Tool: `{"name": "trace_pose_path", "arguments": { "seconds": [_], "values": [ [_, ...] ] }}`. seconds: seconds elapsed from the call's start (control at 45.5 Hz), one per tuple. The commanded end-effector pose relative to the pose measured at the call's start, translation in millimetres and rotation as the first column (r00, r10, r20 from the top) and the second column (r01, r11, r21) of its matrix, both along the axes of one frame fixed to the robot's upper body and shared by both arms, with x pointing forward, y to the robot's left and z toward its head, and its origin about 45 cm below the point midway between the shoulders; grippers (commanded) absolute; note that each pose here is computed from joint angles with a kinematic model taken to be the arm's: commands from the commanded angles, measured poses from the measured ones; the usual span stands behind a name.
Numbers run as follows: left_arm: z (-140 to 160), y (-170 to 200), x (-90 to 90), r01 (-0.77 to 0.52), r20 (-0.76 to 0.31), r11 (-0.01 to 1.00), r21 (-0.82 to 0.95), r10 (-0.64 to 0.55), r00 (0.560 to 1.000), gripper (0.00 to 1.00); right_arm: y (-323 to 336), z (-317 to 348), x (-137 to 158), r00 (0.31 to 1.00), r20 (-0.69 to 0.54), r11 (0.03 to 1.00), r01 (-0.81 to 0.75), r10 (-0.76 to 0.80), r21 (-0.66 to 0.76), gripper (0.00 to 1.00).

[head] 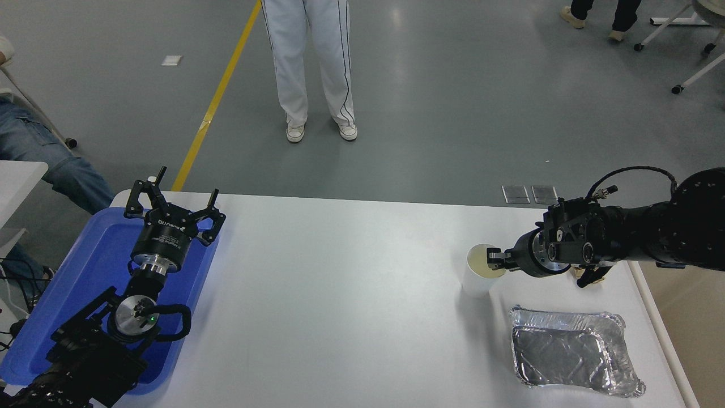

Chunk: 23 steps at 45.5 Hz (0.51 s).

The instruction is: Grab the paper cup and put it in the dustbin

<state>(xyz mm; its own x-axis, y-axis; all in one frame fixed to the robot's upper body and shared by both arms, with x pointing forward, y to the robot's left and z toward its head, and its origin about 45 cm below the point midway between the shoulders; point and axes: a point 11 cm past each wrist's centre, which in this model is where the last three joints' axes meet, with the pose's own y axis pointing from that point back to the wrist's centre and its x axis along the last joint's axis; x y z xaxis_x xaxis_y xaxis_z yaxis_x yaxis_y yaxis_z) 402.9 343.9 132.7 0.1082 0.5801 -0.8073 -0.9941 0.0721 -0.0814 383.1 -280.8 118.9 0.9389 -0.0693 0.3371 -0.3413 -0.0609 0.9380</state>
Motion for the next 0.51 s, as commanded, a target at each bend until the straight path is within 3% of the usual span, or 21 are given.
{"name": "trace_pose_path", "arguments": {
  "seconds": [0.0, 0.286, 0.484],
  "values": [
    [0, 0, 0.0, 0.001, 0.001, 1.000, 0.000, -0.001, 1.000, 1.00, 4, -2, -7, 0.996, -0.079, 0.998, 0.048, -0.044, 0.044, 0.00],
    [0, 0, 0.0, 0.000, 0.000, 1.000, 0.000, 0.000, 1.000, 1.00, -4, 21, 5, 0.995, -0.070, 0.996, 0.074, -0.070, 0.053, 0.00],
    [0, 0, 0.0, 0.000, 0.000, 1.000, 0.000, 0.000, 1.000, 1.00, -16, 76, 6, 0.979, -0.189, 0.994, 0.089, -0.076, 0.062, 0.00]
  ]
}}
